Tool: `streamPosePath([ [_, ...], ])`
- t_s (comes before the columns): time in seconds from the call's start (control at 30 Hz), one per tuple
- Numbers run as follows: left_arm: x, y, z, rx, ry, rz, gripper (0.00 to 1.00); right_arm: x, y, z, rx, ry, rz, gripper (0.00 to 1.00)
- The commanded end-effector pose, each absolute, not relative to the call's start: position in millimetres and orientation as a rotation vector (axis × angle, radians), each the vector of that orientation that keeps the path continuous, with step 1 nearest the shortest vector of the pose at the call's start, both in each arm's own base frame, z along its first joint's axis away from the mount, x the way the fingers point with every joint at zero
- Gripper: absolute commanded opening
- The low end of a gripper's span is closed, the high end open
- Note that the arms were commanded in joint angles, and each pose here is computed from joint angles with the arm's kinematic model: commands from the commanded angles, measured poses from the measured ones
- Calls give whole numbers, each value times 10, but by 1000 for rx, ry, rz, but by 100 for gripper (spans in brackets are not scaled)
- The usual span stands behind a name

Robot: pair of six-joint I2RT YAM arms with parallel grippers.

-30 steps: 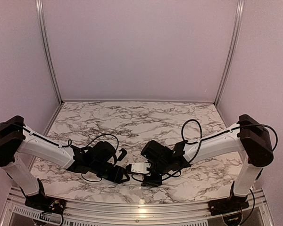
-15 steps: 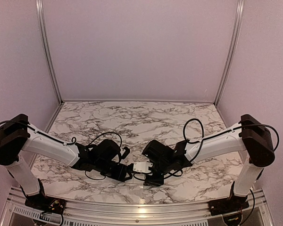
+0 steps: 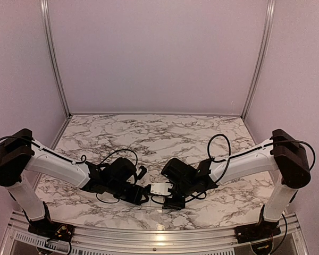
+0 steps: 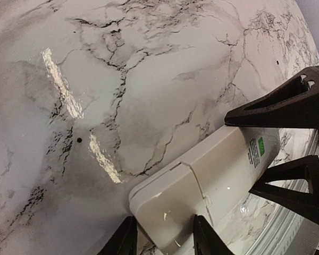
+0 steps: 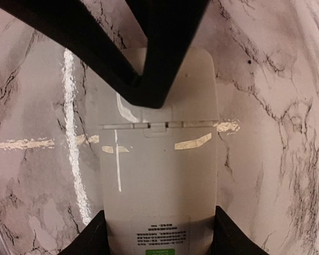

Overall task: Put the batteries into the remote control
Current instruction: Press the battery cover on the remote control.

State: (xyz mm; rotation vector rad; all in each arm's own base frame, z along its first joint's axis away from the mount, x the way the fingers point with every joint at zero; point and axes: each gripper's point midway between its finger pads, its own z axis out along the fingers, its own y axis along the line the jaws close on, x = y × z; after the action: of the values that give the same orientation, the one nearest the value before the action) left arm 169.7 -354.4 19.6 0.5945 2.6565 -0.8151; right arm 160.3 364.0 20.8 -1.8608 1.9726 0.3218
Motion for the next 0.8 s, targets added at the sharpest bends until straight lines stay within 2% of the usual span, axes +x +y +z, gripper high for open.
streamPosePath([
  [0.0, 1422, -2748, -460, 618, 2928, -442, 36, 1515, 3531, 128, -1938, 1950, 285, 3],
  [0.23, 1470, -2785, -421, 617, 2914, -471, 32, 1497, 3531, 127, -1945, 1949, 297, 2],
  [0.4, 1555, -3061, -83, 611, 2785, -669, 55, 1481, 3580, 145, -1948, 1949, 322, 2],
  [0.57, 1579, -3190, -10, 623, 2761, -687, 58, 1480, 3598, 159, -1942, 1955, 334, 1],
  [0.67, 1555, -3249, -61, 640, 2768, -661, 64, 1477, 3603, 161, -1935, 1964, 339, 1],
  [0.77, 1551, -3267, -117, 604, 2789, -661, 64, 1476, 3602, 164, -1934, 1967, 340, 1],
])
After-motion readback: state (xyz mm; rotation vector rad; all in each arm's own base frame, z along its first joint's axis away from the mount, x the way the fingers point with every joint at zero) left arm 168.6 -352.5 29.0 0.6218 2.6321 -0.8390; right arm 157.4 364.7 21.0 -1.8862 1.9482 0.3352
